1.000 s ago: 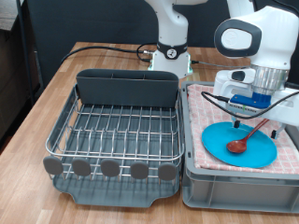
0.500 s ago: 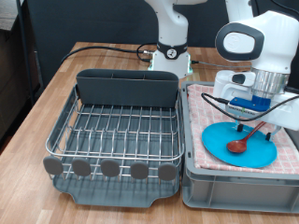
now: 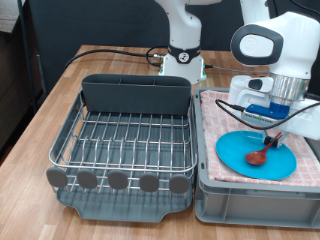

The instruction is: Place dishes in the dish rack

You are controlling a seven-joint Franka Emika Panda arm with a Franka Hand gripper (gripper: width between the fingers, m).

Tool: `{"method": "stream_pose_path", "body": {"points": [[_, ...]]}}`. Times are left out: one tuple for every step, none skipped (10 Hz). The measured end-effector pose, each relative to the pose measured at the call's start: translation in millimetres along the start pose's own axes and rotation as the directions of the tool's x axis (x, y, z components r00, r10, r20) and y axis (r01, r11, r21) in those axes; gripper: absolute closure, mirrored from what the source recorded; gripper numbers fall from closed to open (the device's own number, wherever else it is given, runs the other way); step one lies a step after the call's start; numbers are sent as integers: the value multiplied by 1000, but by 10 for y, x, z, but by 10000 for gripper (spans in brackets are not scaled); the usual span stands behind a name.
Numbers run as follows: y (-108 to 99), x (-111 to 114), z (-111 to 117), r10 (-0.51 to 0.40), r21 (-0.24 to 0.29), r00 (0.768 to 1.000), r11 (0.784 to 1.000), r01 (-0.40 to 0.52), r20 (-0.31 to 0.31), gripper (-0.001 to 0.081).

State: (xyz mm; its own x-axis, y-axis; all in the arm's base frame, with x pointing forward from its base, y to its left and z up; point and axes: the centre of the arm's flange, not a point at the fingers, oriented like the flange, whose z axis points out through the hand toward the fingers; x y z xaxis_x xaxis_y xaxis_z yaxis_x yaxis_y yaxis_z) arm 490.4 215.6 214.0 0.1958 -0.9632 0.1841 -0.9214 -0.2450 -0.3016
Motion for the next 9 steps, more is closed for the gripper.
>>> {"method": "stream_pose_path", "body": {"points": [[-6, -2, -9, 1, -3, 1000, 1000, -1, 2, 722], [-30, 3, -51, 1, -9, 1000, 1000, -1, -4, 722], [-78, 21, -152, -1, -13, 1000, 1000, 0, -17, 722], [-126, 55, -291, -2, -18, 999, 1000, 1, -38, 721], [-167, 86, -442, -1, -14, 999, 1000, 1, -45, 721], [-189, 133, -575, -6, -8, 999, 1000, 5, -37, 721], [-194, 201, -693, 7, -6, 1000, 1000, -7, -27, 721], [-181, 270, -800, 43, -8, 999, 999, -44, -19, 721], [-146, 340, -894, 83, -19, 996, 996, -84, -26, 721]]}}
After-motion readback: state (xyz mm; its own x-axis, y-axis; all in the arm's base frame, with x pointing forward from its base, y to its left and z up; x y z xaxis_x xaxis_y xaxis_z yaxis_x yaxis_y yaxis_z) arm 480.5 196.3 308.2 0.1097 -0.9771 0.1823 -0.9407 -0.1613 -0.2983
